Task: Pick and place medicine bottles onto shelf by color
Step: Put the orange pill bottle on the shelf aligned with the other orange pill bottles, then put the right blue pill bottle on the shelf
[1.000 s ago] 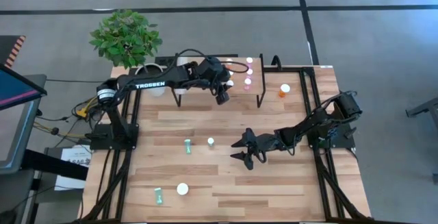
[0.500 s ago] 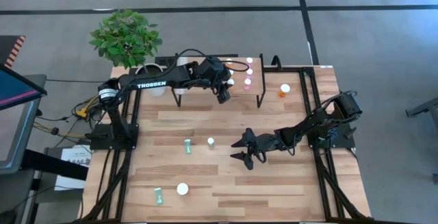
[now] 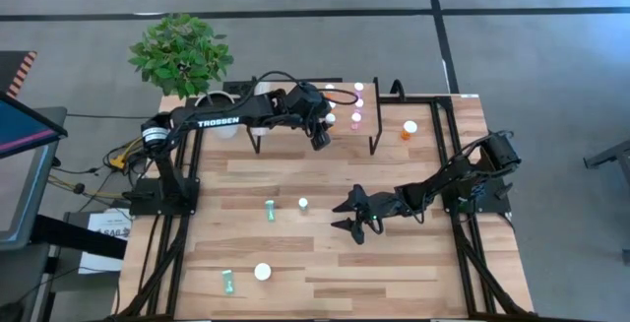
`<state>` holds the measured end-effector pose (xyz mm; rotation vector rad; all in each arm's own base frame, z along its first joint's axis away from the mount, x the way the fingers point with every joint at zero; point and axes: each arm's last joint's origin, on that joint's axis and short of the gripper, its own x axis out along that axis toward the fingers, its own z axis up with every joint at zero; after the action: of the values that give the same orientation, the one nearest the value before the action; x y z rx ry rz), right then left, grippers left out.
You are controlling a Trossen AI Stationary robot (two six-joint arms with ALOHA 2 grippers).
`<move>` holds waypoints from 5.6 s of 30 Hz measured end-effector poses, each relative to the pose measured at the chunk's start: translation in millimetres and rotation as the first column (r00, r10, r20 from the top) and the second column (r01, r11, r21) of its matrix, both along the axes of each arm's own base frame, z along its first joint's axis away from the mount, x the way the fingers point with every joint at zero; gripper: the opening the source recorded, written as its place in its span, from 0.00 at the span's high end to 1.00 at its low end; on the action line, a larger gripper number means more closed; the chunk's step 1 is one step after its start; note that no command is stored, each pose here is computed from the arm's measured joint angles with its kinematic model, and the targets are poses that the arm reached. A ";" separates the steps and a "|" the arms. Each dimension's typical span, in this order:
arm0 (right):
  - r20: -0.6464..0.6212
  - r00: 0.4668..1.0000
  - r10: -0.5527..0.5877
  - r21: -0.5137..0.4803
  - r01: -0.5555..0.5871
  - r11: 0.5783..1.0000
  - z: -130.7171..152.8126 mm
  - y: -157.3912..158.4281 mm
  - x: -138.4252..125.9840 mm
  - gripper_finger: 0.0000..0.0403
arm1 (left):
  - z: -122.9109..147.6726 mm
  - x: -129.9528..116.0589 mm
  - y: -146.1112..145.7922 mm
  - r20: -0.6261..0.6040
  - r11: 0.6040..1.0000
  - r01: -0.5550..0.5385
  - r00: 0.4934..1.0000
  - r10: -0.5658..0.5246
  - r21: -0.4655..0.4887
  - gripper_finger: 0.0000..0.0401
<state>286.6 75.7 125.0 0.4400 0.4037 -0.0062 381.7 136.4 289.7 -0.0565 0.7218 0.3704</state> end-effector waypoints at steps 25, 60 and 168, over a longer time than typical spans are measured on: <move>0.022 1.000 0.014 0.010 -0.015 1.000 2.2 0.7 0.8 0.35 | 80.1 -80.7 -75.7 0.084 0.988 -0.015 0.996 0.002 0.152 0.50; -0.008 0.995 -0.103 -0.248 0.098 0.964 -27.8 -2.0 74.6 0.36 | -31.1 -169.3 -174.6 0.508 0.981 0.191 0.842 -0.182 0.035 0.51; -0.004 0.998 -0.068 -0.364 0.061 0.929 22.4 4.5 92.6 0.68 | -91.8 -90.2 -195.8 0.329 0.947 0.320 0.897 -0.294 -0.028 0.17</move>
<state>379.3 80.2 147.5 0.0856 0.3941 -0.1471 291.5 -59.4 197.9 -0.0765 0.4112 0.0236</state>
